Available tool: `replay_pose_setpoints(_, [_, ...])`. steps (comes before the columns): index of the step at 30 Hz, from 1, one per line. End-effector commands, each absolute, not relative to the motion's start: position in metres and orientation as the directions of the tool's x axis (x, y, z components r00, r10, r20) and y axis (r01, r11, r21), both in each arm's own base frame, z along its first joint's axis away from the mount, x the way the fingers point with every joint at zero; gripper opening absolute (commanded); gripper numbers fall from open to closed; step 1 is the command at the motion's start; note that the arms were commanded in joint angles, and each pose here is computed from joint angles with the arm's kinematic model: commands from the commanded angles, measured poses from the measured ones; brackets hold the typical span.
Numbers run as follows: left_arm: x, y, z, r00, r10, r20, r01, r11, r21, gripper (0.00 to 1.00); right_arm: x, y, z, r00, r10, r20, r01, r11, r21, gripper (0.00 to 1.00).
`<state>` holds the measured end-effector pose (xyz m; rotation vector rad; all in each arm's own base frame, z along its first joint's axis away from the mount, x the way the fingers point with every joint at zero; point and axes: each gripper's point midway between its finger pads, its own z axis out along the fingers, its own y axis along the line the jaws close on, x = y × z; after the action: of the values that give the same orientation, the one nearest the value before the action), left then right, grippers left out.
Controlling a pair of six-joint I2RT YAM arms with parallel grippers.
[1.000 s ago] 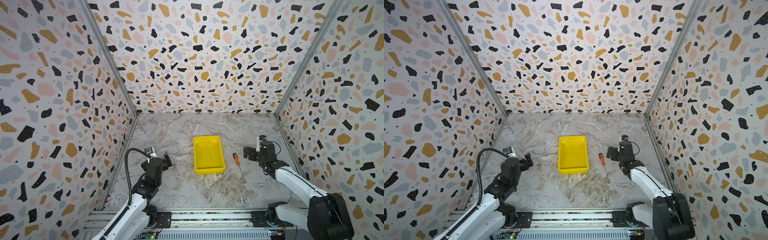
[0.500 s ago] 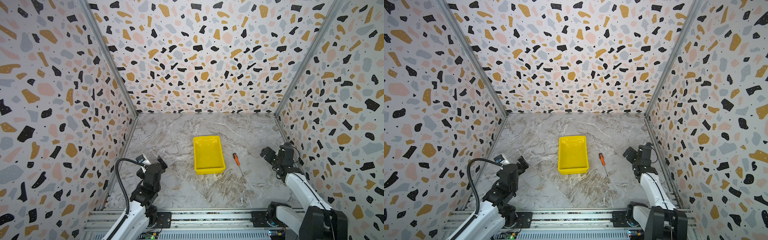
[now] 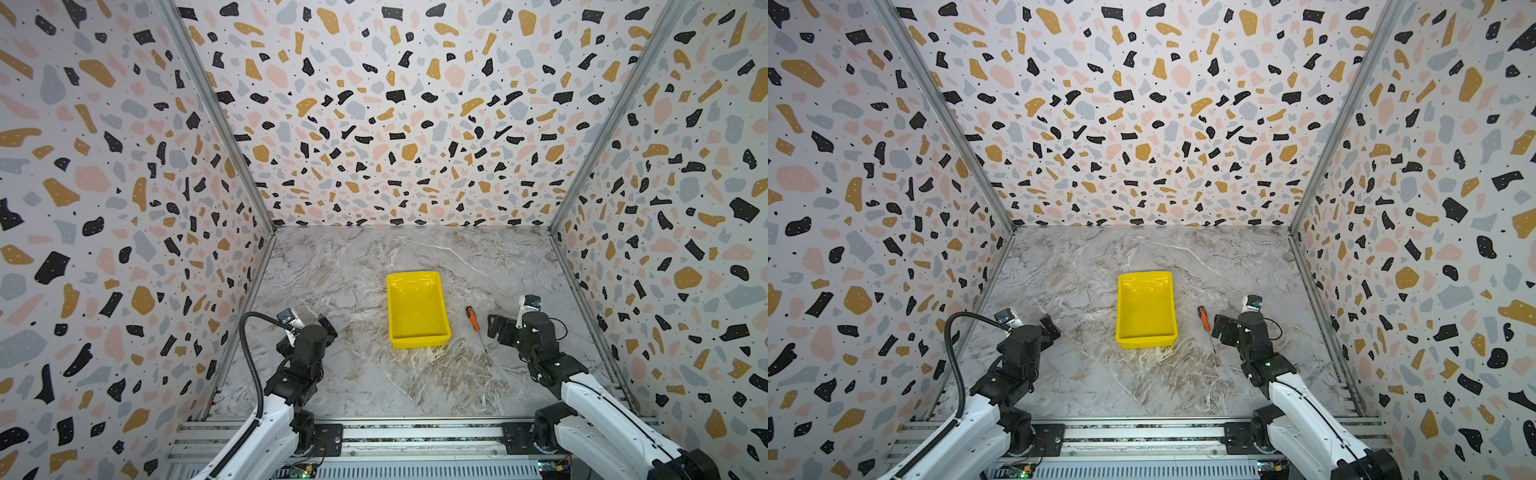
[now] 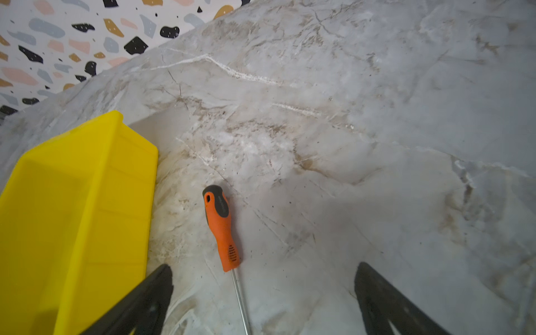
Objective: Put the screwdriver in the bin
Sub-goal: Pick up the screwdriver from the middle-right of the table.
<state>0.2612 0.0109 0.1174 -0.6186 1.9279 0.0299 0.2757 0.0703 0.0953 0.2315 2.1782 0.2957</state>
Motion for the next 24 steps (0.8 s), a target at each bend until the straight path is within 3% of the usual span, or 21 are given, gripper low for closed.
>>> replay_pose_setpoints(1, [0.266,0.009,0.131,-0.255,-0.421,-0.87,-0.416,0.861,-0.295,1.0,0.276,0.071,0.088,-0.571,0.224,-0.79,0.057,0.971,0.234,0.99])
replay_pose_setpoints(8, [0.267,0.005,0.13,-0.257,-0.425,-0.868,-0.396,0.866,-0.306,1.0,0.274,0.092,0.093,-0.55,0.14,-0.823,-0.01,0.985,0.174,0.99])
replay_pose_setpoints(14, [0.277,-0.043,0.14,-0.321,-0.371,-0.871,-0.117,0.928,-0.353,0.9,0.274,0.096,0.093,-0.546,0.117,-0.829,-0.014,0.989,0.149,0.99])
replay_pose_setpoints(16, [0.275,-0.058,0.14,-0.346,-0.371,-0.862,-0.055,0.925,-0.376,1.0,0.275,0.097,0.092,-0.55,0.111,-0.828,-0.011,0.99,0.14,0.99])
replay_pose_setpoints(24, [0.255,-0.032,0.1,-0.442,-0.386,-0.81,-0.271,0.918,-0.289,1.0,0.275,0.105,0.09,-0.553,0.073,-0.83,-0.029,0.994,0.107,0.99])
